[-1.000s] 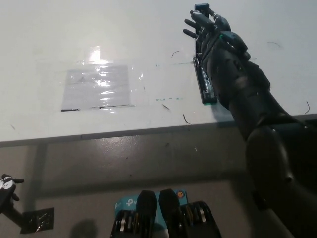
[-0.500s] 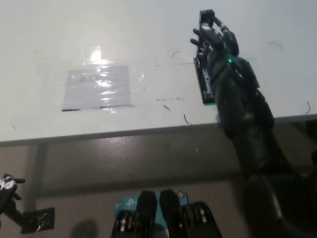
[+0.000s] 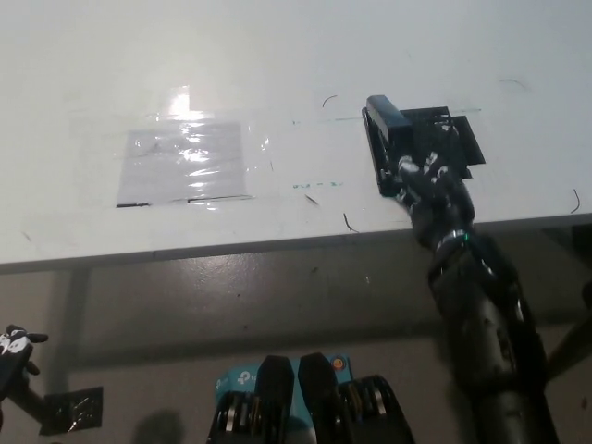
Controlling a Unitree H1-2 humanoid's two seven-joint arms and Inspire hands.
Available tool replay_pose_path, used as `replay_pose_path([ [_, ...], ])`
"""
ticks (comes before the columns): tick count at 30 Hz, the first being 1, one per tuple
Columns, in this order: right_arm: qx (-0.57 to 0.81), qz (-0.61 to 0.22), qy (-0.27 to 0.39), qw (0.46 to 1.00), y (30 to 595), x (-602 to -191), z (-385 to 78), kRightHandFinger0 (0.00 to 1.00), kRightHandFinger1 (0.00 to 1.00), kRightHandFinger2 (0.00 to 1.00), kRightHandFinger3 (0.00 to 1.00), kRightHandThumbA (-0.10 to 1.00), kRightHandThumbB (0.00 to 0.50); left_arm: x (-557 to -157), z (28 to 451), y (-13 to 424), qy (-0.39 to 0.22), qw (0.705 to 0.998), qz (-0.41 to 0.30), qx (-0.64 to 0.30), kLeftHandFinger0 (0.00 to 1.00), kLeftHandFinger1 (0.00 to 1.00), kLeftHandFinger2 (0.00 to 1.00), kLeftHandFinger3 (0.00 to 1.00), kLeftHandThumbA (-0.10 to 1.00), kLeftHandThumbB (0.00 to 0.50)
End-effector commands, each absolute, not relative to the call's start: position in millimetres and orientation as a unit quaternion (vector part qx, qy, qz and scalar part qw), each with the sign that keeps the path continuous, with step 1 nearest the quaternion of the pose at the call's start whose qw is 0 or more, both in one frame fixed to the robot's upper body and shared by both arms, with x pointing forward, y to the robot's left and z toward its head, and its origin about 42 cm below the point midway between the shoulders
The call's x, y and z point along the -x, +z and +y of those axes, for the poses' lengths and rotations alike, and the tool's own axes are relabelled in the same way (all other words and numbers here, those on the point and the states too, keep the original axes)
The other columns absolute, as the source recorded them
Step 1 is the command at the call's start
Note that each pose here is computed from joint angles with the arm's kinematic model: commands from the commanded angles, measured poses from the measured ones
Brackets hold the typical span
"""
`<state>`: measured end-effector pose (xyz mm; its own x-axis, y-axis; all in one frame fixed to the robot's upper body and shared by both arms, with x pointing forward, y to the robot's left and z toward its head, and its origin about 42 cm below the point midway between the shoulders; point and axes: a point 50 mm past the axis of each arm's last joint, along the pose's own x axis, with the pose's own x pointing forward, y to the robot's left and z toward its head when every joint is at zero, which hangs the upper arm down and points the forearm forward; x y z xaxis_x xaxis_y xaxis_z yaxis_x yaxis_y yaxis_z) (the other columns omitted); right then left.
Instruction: A stapler is kept infront of the robot on the black mark on the desk and the robot uses its right hand to lift the top of the stapler to open it
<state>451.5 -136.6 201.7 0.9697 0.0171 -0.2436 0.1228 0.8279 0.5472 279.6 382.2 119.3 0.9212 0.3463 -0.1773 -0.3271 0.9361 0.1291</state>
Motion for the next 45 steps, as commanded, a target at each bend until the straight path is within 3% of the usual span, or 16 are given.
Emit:
replay_pose_path([
  [1,-0.333,0.112,0.05,0.935,241,-436,-127,0.55,0.69,0.86,1.0,0.38,0.0,-284,395,143,0.184,0.978,0.066,-0.073,0.15,0.22,0.44,0.76,0.0,0.0],
  [3,-0.34,0.125,0.058,0.93,234,-431,-127,0.63,0.76,0.93,1.0,0.39,0.0,-283,395,142,0.184,0.978,0.068,-0.069,0.15,0.22,0.44,0.76,0.01,0.0],
  [7,-0.331,0.155,0.056,0.929,216,-424,-122,0.6,0.7,0.89,1.0,0.41,0.0,-284,395,143,0.184,0.978,0.067,-0.072,0.14,0.21,0.44,0.73,-0.01,0.0],
  [9,-0.326,0.154,0.058,0.931,217,-423,-124,0.63,0.74,0.91,1.0,0.44,0.0,-285,395,144,0.184,0.978,0.067,-0.076,0.17,0.23,0.45,0.76,-0.01,0.0],
  [13,-0.325,0.139,0.06,0.934,227,-421,-142,0.64,0.75,0.94,1.0,0.47,0.0,-287,396,144,0.182,0.979,0.062,-0.071,0.14,0.21,0.42,0.73,0.1,0.0],
  [17,-0.319,0.102,0.048,0.941,238,-414,-174,0.67,0.75,0.91,1.0,0.48,0.0,-286,396,145,0.184,0.978,0.062,-0.07,0.11,0.19,0.44,0.74,0.04,0.0],
  [19,-0.315,0.092,0.031,0.944,240,-411,-184,0.63,0.72,0.88,1.0,0.46,0.0,-286,395,145,0.185,0.978,0.065,-0.069,0.1,0.19,0.44,0.74,0.02,0.0],
  [21,-0.291,0.067,0.009,0.954,243,-405,-203,0.6,0.69,0.85,1.0,0.43,0.0,-285,395,143,0.184,0.978,0.067,-0.064,0.16,0.21,0.44,0.75,0.0,0.0],
  [24,-0.237,0.017,-0.043,0.97,243,-396,-240,0.53,0.59,0.74,0.97,0.38,0.0,-285,395,142,0.183,0.979,0.067,-0.065,0.16,0.22,0.44,0.75,0.0,0.0],
  [29,-0.198,-0.025,-0.114,0.973,223,-384,-277,0.53,0.6,0.74,0.95,0.39,0.0,-286,396,141,0.182,0.978,0.066,-0.073,0.18,0.24,0.46,0.76,-0.01,0.0],
  [32,-0.156,-0.036,-0.145,0.976,202,-380,-287,0.4,0.51,0.66,0.87,0.36,0.0,-285,396,140,0.181,0.978,0.067,-0.073,0.16,0.23,0.46,0.76,-0.01,0.0],
  [35,-0.146,-0.034,-0.162,0.975,188,-377,-291,0.36,0.47,0.61,0.82,0.38,0.0,-285,395,139,0.184,0.978,0.07,-0.072,0.17,0.22,0.44,0.74,-0.01,0.0],
  [36,-0.164,-0.014,-0.187,0.968,176,-376,-292,0.34,0.44,0.57,0.78,0.37,0.034,-285,395,139,0.186,0.977,0.071,-0.072,0.18,0.23,0.44,0.75,-0.01,0.0],
  [37,-0.163,-0.009,-0.192,0.968,171,-375,-292,0.35,0.44,0.56,0.79,0.37,0.001,-285,395,138,0.186,0.977,0.072,-0.072,0.19,0.24,0.45,0.76,-0.01,0.0],
  [40,-0.138,-0.005,-0.207,0.969,161,-377,-292,0.3,0.38,0.51,0.76,0.38,0.0,-285,394,136,0.185,0.978,0.072,-0.068,0.19,0.24,0.45,0.75,0.0,0.0],
  [45,-0.076,-0.031,-0.215,0.973,152,-380,-296,0.3,0.37,0.46,0.67,0.41,0.0,-284,395,137,0.188,0.977,0.072,-0.07,0.19,0.24,0.44,0.73,-0.01,0.0],
])
